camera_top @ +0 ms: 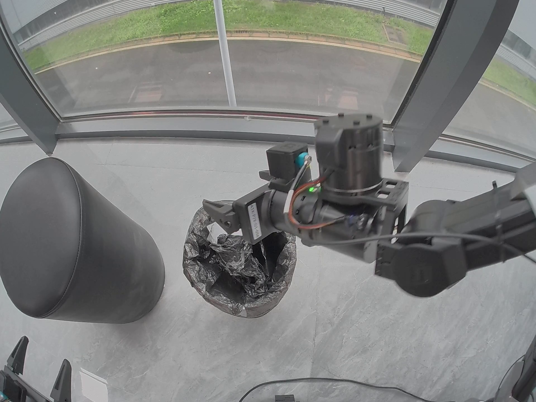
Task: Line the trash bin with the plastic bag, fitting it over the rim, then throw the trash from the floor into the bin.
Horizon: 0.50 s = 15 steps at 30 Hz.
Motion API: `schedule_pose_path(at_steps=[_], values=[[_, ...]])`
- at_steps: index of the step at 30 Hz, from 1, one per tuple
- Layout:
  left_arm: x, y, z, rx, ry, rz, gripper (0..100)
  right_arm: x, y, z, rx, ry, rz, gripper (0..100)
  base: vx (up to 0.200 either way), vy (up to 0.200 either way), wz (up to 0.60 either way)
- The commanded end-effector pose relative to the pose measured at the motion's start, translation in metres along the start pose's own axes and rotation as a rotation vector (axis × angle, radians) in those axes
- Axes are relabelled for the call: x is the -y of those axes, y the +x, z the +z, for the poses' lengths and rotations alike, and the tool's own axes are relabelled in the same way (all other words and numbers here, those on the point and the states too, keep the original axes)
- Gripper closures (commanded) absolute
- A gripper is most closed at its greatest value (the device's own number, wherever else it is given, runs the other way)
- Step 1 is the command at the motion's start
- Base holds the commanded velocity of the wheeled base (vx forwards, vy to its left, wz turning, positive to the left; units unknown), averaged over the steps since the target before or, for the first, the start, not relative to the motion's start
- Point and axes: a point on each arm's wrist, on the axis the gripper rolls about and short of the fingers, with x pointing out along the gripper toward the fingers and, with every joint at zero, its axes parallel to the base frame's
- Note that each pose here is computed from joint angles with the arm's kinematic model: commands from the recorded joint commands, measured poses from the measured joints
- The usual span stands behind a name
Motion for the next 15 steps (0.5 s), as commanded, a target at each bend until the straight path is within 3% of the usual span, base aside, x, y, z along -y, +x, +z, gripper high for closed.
schedule_pose_path(at_steps=[1,15], values=[[0.000,0.000,-0.005,-0.003,-0.001,0.000,0,-0.026,0.068,-0.137,-0.046,0.047,-0.063,0,0.000,0.000,0.00],[0.000,0.000,-0.005,-0.003,-0.001,0.000,0,-0.039,0.084,-0.130,-0.035,0.064,-0.039,0,0.000,0.000,0.00]])
